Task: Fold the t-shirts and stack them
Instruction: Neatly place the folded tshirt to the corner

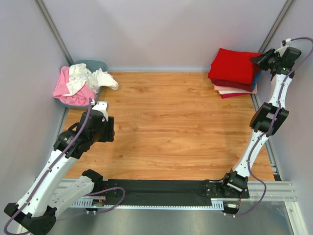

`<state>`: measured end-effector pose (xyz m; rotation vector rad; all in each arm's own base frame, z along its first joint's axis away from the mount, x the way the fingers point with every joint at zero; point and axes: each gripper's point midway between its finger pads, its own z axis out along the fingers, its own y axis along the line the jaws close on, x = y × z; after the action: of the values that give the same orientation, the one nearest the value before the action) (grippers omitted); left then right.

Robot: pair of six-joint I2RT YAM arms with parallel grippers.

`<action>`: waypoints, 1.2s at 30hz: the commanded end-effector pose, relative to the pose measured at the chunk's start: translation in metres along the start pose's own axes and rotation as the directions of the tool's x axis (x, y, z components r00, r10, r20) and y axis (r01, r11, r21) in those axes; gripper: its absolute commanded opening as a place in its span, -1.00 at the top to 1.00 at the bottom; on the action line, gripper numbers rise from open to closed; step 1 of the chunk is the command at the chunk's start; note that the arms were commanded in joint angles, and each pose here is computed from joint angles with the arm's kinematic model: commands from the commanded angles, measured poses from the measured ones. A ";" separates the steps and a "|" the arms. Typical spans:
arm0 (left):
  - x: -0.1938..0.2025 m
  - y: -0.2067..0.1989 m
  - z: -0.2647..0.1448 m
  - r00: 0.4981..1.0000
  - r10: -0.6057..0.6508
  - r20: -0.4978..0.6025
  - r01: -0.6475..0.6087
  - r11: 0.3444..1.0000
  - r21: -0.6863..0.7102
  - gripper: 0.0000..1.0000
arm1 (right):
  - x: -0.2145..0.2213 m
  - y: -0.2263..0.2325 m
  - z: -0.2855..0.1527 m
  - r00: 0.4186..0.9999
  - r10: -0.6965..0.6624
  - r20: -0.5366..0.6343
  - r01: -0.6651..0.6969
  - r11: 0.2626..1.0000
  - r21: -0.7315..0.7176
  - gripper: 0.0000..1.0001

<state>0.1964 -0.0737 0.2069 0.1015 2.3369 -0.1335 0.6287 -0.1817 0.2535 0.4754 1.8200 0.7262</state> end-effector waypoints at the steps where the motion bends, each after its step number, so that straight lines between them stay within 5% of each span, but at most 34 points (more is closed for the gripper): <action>1: -0.003 -0.003 0.003 1.000 0.007 0.004 -0.007 1.000 0.011 -0.22 | 0.002 -0.028 0.007 0.999 0.031 0.015 -0.031 0.999 0.008 1.00; 16: -0.001 -0.002 0.006 1.000 0.011 -0.018 -0.011 1.000 -0.001 -0.21 | -0.035 -0.179 -0.042 0.965 0.057 0.257 -0.159 0.904 0.397 0.84; 27: -0.002 -0.002 0.004 1.000 0.009 -0.004 -0.009 1.000 0.003 -0.20 | -0.008 -0.257 -0.060 0.964 -0.007 0.267 -0.161 0.783 0.601 0.73; 36: -0.004 0.001 -0.001 1.000 -0.004 0.021 0.004 1.000 -0.003 -0.20 | -0.014 -0.291 -0.098 0.947 -0.046 0.318 -0.195 0.704 0.683 0.37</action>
<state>0.1967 -0.0736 0.2062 0.1011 2.3404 -0.1300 0.6521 -0.2711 0.1612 0.4681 1.7814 0.2034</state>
